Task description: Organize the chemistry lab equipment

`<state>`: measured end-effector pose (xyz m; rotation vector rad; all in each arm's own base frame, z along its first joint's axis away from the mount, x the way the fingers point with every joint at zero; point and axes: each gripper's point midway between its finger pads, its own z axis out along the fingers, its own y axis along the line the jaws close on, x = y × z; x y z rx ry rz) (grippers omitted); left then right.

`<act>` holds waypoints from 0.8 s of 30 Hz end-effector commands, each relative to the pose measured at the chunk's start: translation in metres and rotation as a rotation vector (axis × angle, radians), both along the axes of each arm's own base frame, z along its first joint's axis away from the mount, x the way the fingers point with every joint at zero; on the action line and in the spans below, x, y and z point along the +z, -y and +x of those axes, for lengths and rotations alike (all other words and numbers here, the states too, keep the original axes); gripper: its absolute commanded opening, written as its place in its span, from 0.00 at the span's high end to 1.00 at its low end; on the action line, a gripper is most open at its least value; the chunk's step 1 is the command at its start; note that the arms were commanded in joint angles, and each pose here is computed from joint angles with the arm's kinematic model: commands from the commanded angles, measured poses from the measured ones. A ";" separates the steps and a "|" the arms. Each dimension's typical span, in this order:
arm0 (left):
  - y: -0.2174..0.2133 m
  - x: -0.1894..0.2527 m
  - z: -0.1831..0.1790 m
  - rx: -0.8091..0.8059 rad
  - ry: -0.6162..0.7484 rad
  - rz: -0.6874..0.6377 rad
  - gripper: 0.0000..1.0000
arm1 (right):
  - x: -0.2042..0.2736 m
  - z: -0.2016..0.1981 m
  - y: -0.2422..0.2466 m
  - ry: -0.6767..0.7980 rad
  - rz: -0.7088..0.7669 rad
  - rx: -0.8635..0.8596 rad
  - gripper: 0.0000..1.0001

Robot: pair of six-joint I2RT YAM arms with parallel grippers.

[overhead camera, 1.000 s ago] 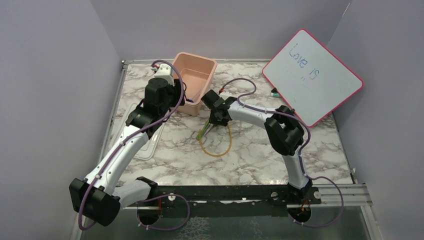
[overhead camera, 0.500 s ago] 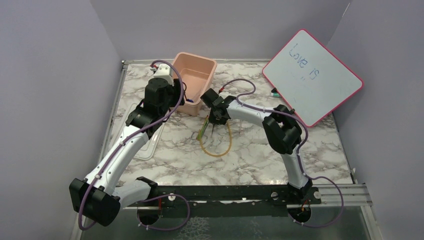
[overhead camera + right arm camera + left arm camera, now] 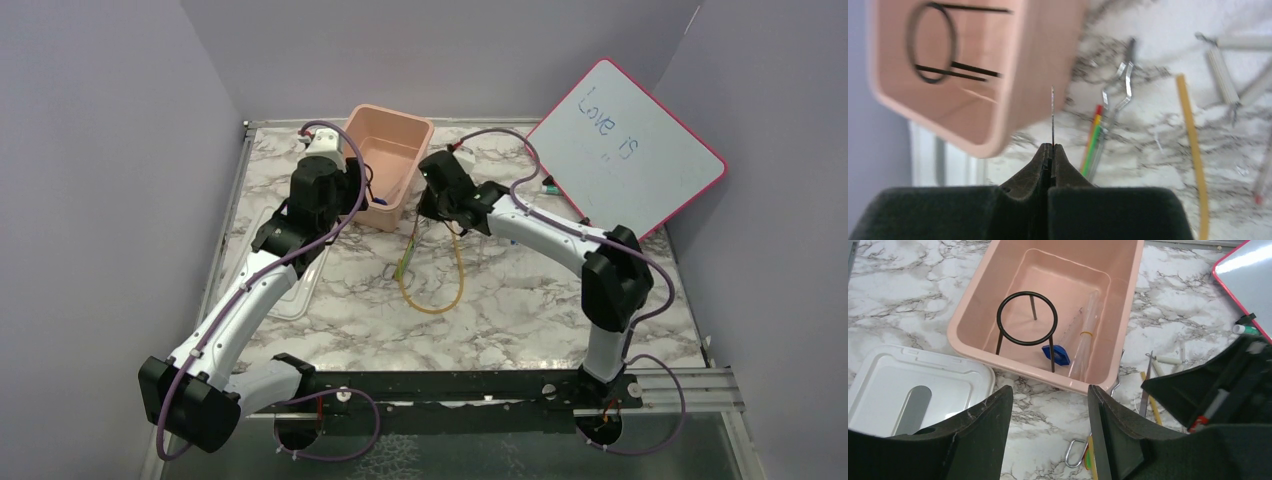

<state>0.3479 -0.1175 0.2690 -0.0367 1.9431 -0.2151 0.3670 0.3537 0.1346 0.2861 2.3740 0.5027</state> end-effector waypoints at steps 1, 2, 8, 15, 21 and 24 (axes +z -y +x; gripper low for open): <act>-0.014 -0.001 0.000 0.079 0.003 0.013 0.40 | 0.086 0.031 -0.016 0.252 0.148 0.002 0.99; -0.015 -0.001 0.000 0.081 0.001 0.012 0.40 | 0.098 0.036 -0.018 0.282 0.164 -0.008 0.99; -0.017 -0.004 0.002 0.094 -0.007 0.011 0.40 | 0.125 0.074 -0.032 0.411 0.159 -0.061 0.99; -0.034 -0.019 0.007 0.162 -0.050 0.055 0.39 | 0.108 0.114 -0.051 0.493 0.089 -0.103 0.99; -0.037 -0.029 0.013 0.168 -0.093 0.032 0.40 | 0.061 0.131 -0.066 0.453 0.007 -0.088 0.99; -0.040 -0.031 0.014 0.178 -0.096 0.035 0.40 | 0.048 0.133 -0.066 0.450 -0.011 -0.087 0.99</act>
